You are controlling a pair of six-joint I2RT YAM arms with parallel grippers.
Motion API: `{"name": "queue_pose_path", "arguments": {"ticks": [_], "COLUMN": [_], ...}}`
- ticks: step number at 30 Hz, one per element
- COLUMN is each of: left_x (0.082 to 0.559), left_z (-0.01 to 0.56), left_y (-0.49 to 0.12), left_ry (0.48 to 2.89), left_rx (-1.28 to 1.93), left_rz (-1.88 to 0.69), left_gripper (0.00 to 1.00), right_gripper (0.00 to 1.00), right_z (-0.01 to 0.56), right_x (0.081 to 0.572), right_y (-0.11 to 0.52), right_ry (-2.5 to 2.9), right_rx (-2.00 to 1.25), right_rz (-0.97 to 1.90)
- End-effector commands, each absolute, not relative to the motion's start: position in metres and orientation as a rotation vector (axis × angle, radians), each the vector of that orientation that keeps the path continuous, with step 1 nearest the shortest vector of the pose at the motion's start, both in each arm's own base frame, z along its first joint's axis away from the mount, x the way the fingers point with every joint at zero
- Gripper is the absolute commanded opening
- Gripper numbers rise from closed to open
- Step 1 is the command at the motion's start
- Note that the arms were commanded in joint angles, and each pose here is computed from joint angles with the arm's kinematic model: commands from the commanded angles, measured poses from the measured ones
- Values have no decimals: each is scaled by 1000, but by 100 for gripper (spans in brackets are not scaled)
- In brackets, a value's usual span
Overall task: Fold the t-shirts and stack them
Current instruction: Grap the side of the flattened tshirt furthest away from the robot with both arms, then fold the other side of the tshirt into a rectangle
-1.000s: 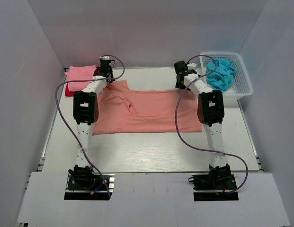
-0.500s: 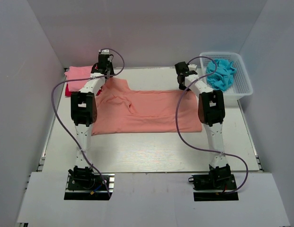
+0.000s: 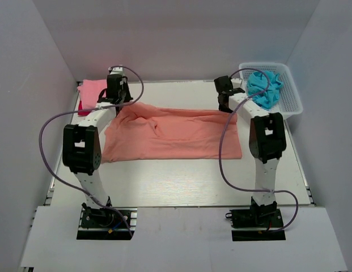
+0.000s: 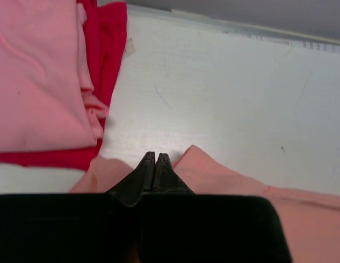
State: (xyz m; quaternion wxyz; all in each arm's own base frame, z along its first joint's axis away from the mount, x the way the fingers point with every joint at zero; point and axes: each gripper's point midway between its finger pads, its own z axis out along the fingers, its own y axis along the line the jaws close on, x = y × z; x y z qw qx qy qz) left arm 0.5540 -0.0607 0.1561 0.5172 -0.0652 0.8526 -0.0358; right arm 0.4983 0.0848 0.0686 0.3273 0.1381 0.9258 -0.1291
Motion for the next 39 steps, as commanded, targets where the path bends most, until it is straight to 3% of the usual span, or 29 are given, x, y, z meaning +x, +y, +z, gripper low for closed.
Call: {"name": "queue_pose_path", "arguments": {"ticks": [1,14,23,24,25,26,27,29,30,31,32,33,35,38,39], "left_x": [529,391,313,301,293,288,279,272,264,266,266,267,278,298,310], "left_z": [203,177,91,77,72,68,61,61,61,66,72,78,99,122,135], "left_y": [-61,-29,-26,-20,-14,-12,-9,-5,-3,-2,-2,-2,-4,-15,-26], "left_ry": [1924,1935,2083,2120,2121,2128,2161,2169,2190,2180,2165,2157,2127,2139,2155], "left_rx": [-202,-489,-772,-817,-860,-903,-923,-964,-970,-987,-1013,-1013,-984,-928,-857], "left_rz": [-135,-127,-179,-132,-95,-79,-42,-16,13,18,5,-1,-21,-84,-143], "left_gripper": [0,0,0,5,37,48,67,78,86,99,100,100,100,100,100], "right_gripper": [0,0,0,0,0,0,6,25,33,34,42,58,65,90,90], "right_z": [119,126,111,102,99,92,86,83,80,81,89,90,113,139,140], "right_x": [495,445,422,415,412,407,402,389,380,370,367,361,359,366,366], "right_y": [86,89,89,89,89,91,91,83,75,68,64,58,53,63,72], "right_ry": [2288,2279,2297,2320,2330,2351,2368,2388,2396,2409,2393,2390,2334,2283,2300], "right_rx": [371,314,325,333,332,323,333,392,442,461,483,494,512,432,373], "right_rz": [-280,-209,-169,-166,-161,-161,-157,-196,-239,-275,-282,-321,-306,-204,-150]}}
